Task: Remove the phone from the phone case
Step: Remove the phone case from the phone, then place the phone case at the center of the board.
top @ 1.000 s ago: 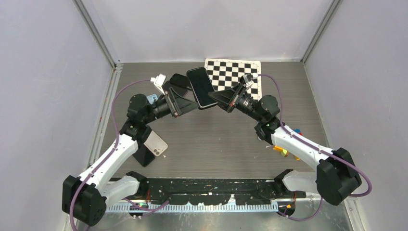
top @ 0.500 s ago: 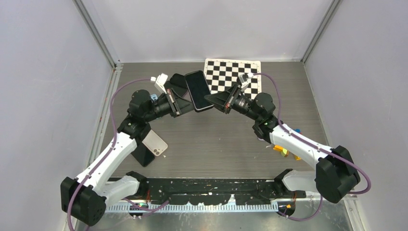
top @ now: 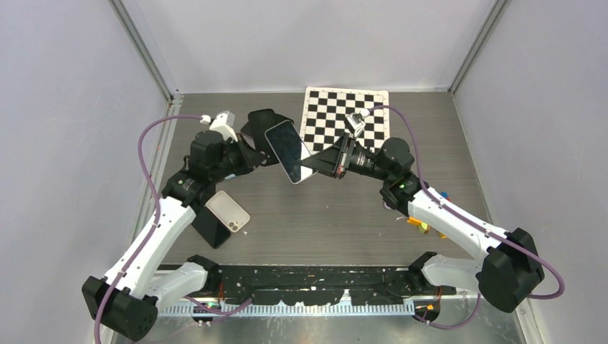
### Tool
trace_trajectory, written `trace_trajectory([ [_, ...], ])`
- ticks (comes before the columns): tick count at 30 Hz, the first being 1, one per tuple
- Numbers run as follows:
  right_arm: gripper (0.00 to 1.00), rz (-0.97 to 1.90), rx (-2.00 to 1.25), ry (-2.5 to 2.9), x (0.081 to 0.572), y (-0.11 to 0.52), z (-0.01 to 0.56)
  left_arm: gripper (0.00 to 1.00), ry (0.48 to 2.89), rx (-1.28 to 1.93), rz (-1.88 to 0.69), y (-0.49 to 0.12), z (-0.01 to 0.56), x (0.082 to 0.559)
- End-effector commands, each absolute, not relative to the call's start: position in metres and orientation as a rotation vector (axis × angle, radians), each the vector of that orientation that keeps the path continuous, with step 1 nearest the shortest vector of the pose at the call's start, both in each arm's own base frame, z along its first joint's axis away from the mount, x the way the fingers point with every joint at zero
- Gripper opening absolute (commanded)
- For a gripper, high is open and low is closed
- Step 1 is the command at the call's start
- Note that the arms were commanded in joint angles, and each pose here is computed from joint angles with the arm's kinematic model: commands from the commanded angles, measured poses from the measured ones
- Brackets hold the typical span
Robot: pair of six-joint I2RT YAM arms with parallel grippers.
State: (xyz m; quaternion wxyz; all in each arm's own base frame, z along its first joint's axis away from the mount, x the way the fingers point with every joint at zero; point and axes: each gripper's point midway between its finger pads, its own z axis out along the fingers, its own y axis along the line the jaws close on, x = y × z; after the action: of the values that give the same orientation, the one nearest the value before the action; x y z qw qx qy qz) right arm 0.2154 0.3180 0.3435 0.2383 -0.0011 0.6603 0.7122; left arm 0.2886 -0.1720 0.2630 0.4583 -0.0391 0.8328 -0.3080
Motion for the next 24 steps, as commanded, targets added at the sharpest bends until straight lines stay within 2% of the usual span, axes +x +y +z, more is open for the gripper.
trace_trajectory([
  [1,0.01,1.990,-0.144,1.686,0.201,0.315,0.377,0.00,2.037,-0.104,-0.619,-0.153,0.262,0.294],
  [6,0.01,1.800,-0.063,1.821,0.224,0.317,0.331,0.00,2.145,-0.182,-0.637,-0.157,0.223,0.291],
  [11,0.01,1.526,0.061,1.982,0.255,0.309,0.270,0.00,2.281,-0.348,-0.544,-0.147,0.161,0.291],
  [16,0.01,1.428,0.142,2.081,0.274,0.311,0.225,0.00,2.366,-0.410,-0.550,-0.155,0.116,0.296],
  [24,0.01,1.352,0.204,2.182,0.301,0.326,0.163,0.00,2.481,-0.361,-0.550,-0.163,0.074,0.291],
])
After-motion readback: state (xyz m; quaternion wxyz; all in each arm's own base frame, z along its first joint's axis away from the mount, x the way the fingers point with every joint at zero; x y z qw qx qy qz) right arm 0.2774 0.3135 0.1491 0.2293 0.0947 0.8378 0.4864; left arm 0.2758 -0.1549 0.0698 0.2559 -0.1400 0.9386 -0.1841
